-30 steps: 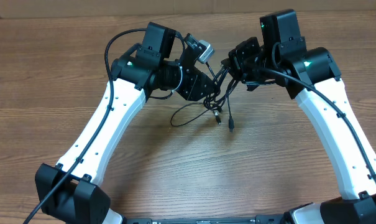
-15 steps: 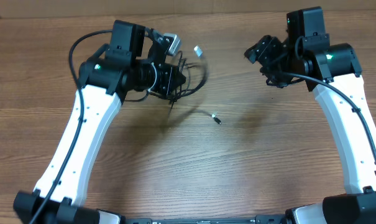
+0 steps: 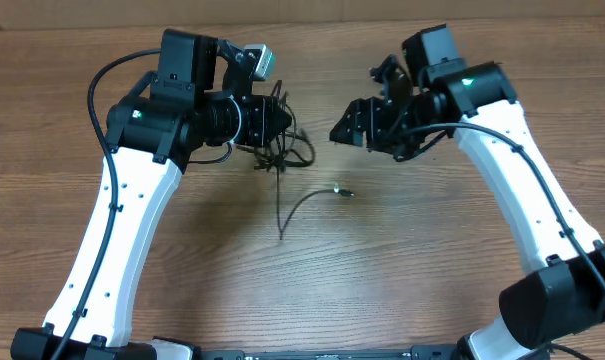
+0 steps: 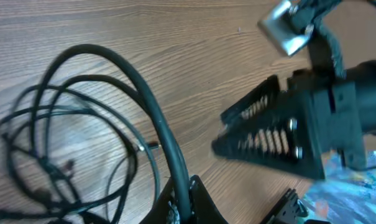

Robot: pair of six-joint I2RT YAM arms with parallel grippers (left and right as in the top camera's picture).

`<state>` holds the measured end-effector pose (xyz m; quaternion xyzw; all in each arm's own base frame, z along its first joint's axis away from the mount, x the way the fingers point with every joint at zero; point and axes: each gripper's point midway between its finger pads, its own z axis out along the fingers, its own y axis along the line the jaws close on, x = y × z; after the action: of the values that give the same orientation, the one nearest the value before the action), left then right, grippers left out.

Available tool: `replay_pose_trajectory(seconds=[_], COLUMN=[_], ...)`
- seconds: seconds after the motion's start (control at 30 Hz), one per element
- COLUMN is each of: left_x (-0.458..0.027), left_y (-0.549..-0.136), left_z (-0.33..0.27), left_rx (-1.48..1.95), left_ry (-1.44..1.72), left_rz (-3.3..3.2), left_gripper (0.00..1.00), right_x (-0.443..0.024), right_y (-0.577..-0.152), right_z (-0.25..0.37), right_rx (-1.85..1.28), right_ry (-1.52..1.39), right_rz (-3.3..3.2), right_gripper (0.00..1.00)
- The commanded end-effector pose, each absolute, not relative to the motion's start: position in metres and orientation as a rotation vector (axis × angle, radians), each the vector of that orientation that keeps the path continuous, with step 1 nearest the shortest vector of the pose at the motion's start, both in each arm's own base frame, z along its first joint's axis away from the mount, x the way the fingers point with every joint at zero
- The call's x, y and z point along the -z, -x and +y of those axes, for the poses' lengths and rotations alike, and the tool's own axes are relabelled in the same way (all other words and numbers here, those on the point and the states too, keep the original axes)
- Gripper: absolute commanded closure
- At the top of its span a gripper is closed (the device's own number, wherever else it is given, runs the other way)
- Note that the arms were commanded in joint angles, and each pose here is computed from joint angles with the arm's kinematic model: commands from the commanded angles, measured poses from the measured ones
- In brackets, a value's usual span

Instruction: Untangle cables

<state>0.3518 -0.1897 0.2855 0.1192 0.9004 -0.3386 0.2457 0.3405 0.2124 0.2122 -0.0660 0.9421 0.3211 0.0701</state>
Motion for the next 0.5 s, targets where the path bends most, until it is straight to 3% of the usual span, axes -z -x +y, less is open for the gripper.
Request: replay_pose_trajectory(seconds=[0.0,0.1,0.2,0.33,0.4,0.47], left_x=[-0.314,-0.313,-0.313,-0.312,-0.313,-0.314], left_y=[-0.349,-0.353,-0.361,-0.363,-0.362,-0.36], left_z=[-0.188,-0.178,-0.164,-0.162,-0.163,-0.165], left_rx=[0.951,0.979,1.031,1.091,1.129,1.166], left_ry=[-0.294,-0.162,0.11,0.341,0.427,0.451], left_rz=[2.391,2.421,2.456,2.477,2.482,2.487], left_gripper=[0.96,0.96,0.96,0.96,0.96,0.96], right_x=[-0.212,-0.222,-0.233,-0.238,-0.22,-0.216], right_y=[-0.325,-0.311,-0.31,-0.32,-0.34,-0.343], right_z=[0.24,0.264,0.28,0.295,0.3,0.311], right_rx=[-1.029,-1.173,-1.265,-1.232,-0.987,-0.971], right_ry=[0.596,0.759,0.808,0.857,0.713,0.671], right_rz=[2.738,2.64,2.552,2.462,2.55,2.559], right_gripper=[0.22,0.14,0.13,0.18,0.19,0.24])
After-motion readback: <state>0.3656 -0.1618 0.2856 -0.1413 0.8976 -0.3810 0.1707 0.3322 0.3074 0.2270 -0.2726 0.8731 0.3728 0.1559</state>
